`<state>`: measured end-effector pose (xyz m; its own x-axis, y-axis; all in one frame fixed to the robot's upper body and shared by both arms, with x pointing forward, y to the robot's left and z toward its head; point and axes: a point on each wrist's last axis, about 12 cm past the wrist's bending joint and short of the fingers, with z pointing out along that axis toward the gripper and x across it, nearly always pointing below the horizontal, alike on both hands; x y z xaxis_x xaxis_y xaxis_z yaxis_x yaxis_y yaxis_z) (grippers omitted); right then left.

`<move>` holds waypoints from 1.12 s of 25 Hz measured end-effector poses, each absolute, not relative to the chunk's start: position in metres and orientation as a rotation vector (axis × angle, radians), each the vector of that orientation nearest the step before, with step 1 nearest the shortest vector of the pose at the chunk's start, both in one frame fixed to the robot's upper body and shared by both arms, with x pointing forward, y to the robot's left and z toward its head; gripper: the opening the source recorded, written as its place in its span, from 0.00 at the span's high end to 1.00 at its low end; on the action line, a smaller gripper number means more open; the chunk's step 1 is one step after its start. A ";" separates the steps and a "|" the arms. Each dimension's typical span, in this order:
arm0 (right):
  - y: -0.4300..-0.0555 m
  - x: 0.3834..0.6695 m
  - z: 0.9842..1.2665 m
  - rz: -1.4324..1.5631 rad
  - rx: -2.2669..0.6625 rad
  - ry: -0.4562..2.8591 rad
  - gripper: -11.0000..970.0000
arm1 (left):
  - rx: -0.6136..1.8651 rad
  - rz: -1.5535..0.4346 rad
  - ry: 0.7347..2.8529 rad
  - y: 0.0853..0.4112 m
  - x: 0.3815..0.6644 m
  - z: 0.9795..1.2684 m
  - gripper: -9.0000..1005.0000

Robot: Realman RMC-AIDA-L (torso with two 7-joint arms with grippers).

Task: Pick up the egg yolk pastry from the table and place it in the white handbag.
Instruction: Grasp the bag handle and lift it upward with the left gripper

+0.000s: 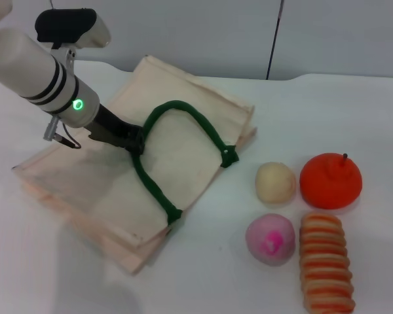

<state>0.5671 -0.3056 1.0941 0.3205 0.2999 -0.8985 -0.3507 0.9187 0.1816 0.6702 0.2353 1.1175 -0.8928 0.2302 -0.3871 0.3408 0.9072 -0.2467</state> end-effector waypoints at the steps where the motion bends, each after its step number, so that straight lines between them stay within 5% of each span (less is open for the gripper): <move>1: -0.307 0.566 1.093 0.424 -0.047 1.173 0.10 | 0.420 -0.463 2.708 0.235 0.670 1.117 0.87; 12: -0.315 0.559 1.088 0.394 -0.040 1.188 0.10 | 0.344 -0.738 2.613 0.256 0.658 1.122 0.88; 20: -0.315 0.559 1.088 0.391 -0.040 1.188 0.10 | 0.347 -1.000 2.374 0.292 0.635 1.143 0.88; 28: -0.316 0.560 1.087 0.387 -0.039 1.199 0.10 | 0.511 -1.247 2.109 0.296 0.613 1.164 0.88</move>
<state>0.5598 -0.3161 1.0873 0.3062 0.2724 -0.9122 -0.3128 0.9338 0.1739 0.6133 0.2963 1.1639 -0.7277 0.0133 -0.6858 0.6073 0.4773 -0.6351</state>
